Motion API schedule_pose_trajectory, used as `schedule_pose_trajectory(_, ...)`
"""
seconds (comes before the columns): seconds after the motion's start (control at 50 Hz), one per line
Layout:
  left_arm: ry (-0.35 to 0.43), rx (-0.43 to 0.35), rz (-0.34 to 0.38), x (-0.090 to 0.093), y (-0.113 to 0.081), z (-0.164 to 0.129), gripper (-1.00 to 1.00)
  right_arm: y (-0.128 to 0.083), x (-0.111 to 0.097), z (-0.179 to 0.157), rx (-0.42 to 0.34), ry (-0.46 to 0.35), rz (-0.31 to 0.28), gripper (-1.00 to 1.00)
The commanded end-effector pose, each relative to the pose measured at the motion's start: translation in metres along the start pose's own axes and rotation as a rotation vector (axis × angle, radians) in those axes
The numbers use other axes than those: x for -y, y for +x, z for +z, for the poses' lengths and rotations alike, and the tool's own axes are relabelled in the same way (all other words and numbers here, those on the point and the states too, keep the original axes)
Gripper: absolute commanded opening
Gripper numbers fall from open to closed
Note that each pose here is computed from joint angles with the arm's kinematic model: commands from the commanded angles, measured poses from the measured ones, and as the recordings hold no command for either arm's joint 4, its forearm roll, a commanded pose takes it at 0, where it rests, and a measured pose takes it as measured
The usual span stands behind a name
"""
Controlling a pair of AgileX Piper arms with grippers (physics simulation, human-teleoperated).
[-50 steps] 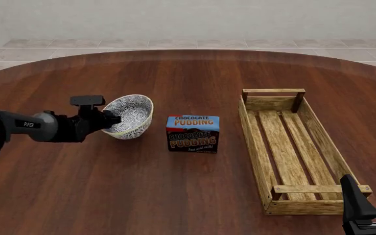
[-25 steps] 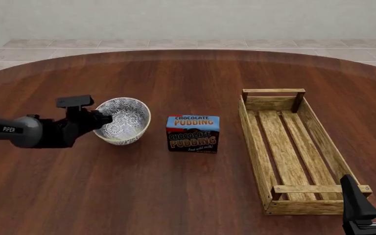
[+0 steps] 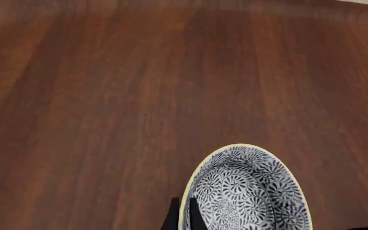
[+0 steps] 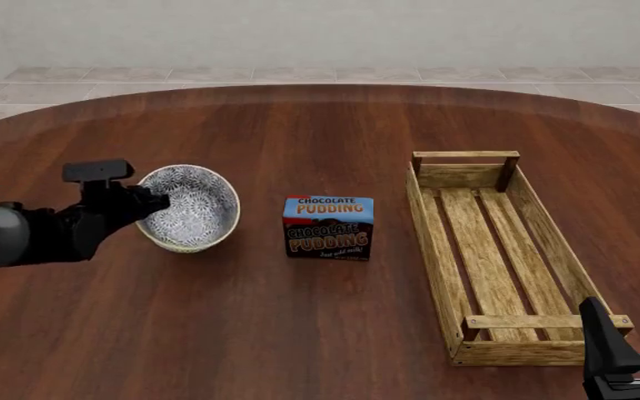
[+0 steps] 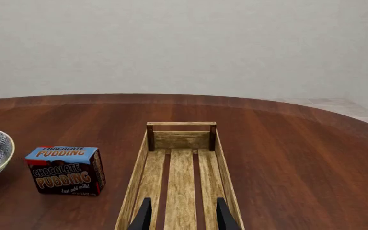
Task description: Pick up the bowl on the left and put it in the tray.
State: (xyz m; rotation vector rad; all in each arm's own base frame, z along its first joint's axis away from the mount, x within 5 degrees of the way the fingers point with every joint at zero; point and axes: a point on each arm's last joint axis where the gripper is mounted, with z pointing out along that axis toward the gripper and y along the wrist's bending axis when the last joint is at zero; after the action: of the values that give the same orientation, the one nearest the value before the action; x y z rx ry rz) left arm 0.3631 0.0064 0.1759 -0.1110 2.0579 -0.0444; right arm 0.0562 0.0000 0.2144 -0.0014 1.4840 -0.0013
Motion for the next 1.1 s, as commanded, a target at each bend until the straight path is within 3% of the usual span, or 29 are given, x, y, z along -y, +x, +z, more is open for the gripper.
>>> schedule_pose_trajectory(0.02, -0.005, 0.045, 0.011, -0.002, -0.013, -0.023, -1.0, 0.0, 0.0, 0.0, 0.0, 0.0, 0.0, 1.0)
schedule_pose_trajectory(1.1, 0.123, 0.208, 0.018, 0.035, -0.069, -0.147, -1.0, 0.0, 0.0, 0.0, 0.0, 0.0, 0.0, 1.0)
